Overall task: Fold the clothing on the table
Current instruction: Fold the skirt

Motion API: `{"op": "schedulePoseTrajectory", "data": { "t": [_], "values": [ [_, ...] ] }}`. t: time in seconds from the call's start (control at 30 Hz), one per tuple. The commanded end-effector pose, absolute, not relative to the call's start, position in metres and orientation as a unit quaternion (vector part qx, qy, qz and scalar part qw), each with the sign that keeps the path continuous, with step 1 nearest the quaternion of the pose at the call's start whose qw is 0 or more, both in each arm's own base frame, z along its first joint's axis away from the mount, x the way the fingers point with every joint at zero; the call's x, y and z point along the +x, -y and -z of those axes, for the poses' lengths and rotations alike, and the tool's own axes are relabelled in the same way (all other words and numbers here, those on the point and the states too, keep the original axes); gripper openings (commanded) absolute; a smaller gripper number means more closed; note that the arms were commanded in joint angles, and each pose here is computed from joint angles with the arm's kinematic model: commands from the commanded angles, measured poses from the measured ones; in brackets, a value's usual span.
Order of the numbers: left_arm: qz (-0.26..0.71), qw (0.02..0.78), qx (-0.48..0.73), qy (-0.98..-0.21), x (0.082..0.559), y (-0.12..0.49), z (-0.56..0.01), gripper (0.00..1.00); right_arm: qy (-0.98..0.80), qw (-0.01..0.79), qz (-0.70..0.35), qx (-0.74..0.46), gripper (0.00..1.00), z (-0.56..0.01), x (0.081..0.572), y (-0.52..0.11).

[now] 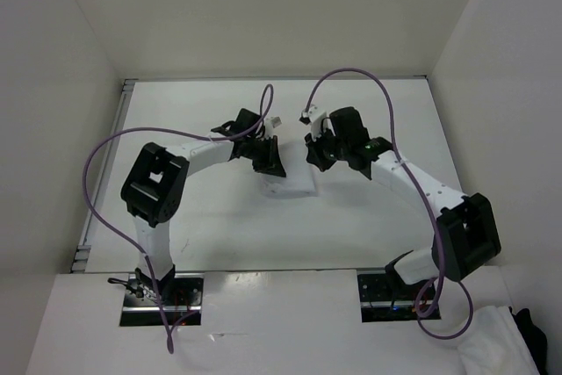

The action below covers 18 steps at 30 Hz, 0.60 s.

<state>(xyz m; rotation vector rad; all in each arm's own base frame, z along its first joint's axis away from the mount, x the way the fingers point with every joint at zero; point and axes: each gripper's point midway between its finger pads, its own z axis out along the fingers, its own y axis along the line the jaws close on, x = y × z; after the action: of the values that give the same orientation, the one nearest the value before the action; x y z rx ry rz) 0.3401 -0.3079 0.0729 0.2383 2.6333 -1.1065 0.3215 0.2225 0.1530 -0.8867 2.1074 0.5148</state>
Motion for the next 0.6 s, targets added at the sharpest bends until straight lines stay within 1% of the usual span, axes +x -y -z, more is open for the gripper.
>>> {"op": "schedulePoseTrajectory", "data": {
  "t": [0.0,0.07,0.2,0.23,0.27,0.3,0.33,0.43,0.5,0.57],
  "values": [
    [0.387,0.125,0.09,-0.909,0.333,0.309,-0.067,0.0,-0.823,0.383,-0.215,-0.359,0.0,-0.147,0.321,-0.226],
    [0.381,0.117,0.081,-0.914,0.328,0.306,-0.059,0.0,-0.829,0.366,-0.221,-0.361,0.0,-0.138,0.32,-0.228],
    [0.376,0.119,0.079,-0.915,0.325,0.302,-0.062,0.01,-0.85,0.297,-0.243,-0.361,0.0,-0.103,0.318,-0.238],
    [0.376,0.119,0.079,-0.915,0.325,0.302,-0.062,0.01,-0.862,0.257,-0.254,-0.354,0.0,-0.08,0.314,-0.242],
    [0.374,0.114,0.078,-0.917,0.323,0.301,-0.061,0.01,-0.863,0.247,-0.261,-0.355,0.0,-0.078,0.319,-0.248],
    [0.376,0.118,0.079,-0.916,0.324,0.301,-0.065,0.02,-0.874,0.21,-0.266,-0.347,0.0,-0.066,0.313,-0.248],
    [0.381,0.115,0.081,-0.914,0.322,0.303,-0.066,0.02,-0.885,0.164,-0.276,-0.337,0.0,-0.041,0.308,-0.251],
    [0.392,0.117,0.091,-0.908,0.315,0.302,-0.076,0.02,-0.894,0.131,-0.286,-0.32,0.0,-0.028,0.309,-0.257],
    [0.39,0.115,0.09,-0.909,0.309,0.299,-0.076,0.02,-0.889,0.146,-0.293,-0.32,0.0,-0.028,0.317,-0.262],
    [0.388,0.108,0.087,-0.911,0.303,0.296,-0.074,0.02,-0.893,0.138,-0.293,-0.313,0.0,-0.02,0.317,-0.263]
  ]
}}
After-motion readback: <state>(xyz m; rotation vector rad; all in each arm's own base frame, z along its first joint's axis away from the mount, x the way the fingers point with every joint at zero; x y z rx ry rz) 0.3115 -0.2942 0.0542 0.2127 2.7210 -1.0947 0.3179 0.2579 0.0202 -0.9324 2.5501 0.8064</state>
